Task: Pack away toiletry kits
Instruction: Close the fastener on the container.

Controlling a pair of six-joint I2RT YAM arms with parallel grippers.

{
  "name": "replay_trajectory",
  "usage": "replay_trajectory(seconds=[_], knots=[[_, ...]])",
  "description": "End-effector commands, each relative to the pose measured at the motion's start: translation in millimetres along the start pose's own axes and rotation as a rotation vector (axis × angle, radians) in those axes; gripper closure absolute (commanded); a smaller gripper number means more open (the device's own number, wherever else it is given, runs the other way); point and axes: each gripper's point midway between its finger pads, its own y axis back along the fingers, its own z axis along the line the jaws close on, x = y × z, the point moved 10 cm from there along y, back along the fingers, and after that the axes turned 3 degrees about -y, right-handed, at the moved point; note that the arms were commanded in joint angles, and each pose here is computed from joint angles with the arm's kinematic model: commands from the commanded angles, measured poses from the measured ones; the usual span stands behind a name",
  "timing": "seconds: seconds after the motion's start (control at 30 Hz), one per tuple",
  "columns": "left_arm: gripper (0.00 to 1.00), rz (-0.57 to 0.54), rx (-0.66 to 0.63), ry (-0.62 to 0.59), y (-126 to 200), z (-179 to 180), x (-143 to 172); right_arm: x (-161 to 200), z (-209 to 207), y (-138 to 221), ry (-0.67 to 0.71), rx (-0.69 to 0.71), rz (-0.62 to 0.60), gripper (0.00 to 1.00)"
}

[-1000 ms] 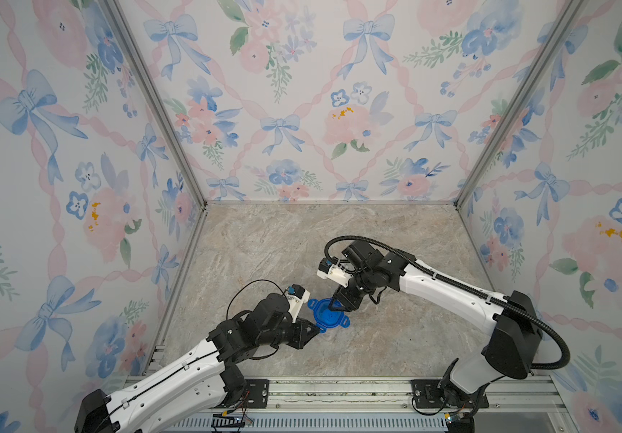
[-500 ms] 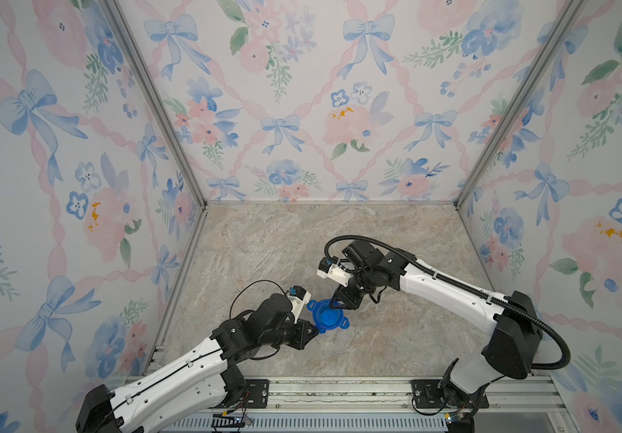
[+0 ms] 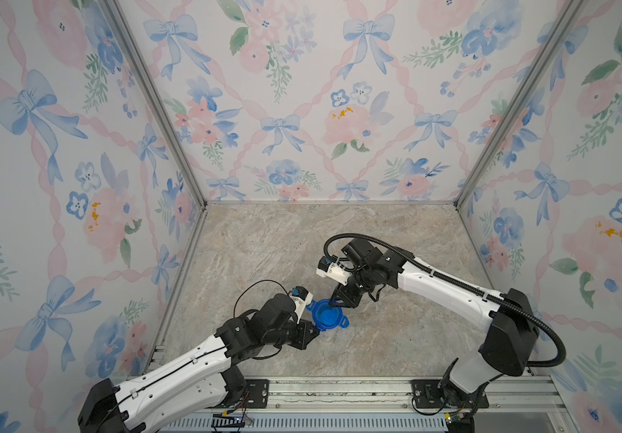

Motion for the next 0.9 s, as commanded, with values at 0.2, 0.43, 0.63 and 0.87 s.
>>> replay_trajectory(seconds=[0.2, 0.43, 0.63, 0.87], knots=[[0.91, -0.17, -0.01, -0.026, 2.3, -0.7, -13.2, 32.5, 6.5, -27.2, -0.063, -0.13, 0.214, 0.74], [0.89, -0.161, 0.004, -0.018, 2.5, -0.3, -10.6, 27.7, 5.2, -17.1, -0.054, -0.056, 0.186, 0.7], [0.7, -0.113, -0.075, 0.066, 2.0, 16.4, 7.7, 13.8, 13.3, 8.1, -0.027, 0.021, 0.095, 0.51], [0.51, -0.204, -0.168, 0.11, 24.5, 20.2, -0.4, 4.0, 8.9, 36.4, -0.041, 0.127, 0.003, 0.36]])
